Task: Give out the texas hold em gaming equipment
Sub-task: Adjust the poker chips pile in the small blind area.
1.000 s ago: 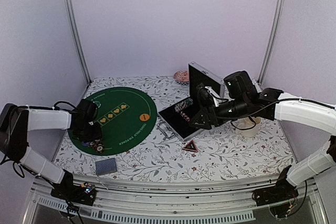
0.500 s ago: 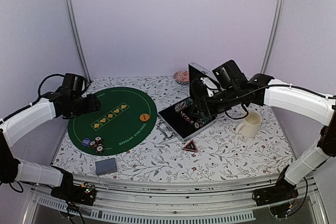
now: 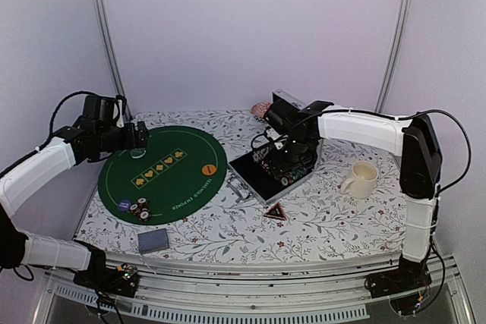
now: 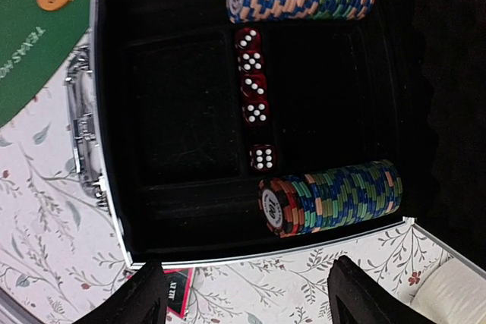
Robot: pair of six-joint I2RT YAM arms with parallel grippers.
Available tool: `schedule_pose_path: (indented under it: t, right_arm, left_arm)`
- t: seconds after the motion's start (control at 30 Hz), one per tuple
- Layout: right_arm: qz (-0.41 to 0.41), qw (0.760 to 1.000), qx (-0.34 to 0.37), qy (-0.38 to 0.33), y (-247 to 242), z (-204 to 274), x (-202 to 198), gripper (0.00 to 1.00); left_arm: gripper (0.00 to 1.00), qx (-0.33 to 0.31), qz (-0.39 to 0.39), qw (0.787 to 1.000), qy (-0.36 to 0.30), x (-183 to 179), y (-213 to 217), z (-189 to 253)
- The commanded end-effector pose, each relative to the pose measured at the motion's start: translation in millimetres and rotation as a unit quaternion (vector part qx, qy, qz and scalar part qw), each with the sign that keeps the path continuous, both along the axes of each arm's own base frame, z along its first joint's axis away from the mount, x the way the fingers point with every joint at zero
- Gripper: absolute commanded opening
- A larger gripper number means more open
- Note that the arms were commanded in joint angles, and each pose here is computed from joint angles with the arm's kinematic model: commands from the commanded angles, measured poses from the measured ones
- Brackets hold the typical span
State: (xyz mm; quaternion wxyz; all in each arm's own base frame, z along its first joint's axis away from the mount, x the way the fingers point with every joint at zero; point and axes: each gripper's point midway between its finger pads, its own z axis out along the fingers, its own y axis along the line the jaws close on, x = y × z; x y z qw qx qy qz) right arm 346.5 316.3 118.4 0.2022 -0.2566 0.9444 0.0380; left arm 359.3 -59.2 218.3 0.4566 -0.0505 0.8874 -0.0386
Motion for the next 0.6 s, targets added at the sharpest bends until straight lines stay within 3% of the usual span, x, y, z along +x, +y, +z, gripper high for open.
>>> schedule_pose_path:
  t: [0.0, 0.23, 0.57]
  right_arm:
    - [-0.005, 0.996, -0.088, 0.018, -21, -26, 8, 0.73]
    - [-0.022, 0.991, -0.131, 0.025, -34, -47, 19, 0.73]
    - [-0.013, 0.989, -0.143, 0.037, -32, -74, 23, 0.61]
  left_arm:
    - [0.98, 0.016, -0.024, 0.999, -0.012, 7, -6, -6]
    - [0.98, 0.028, -0.033, 0.999, -0.003, 8, -6, -20]
    - [0.98, 0.029, -0.035, 0.999, -0.007, 5, -6, -20]
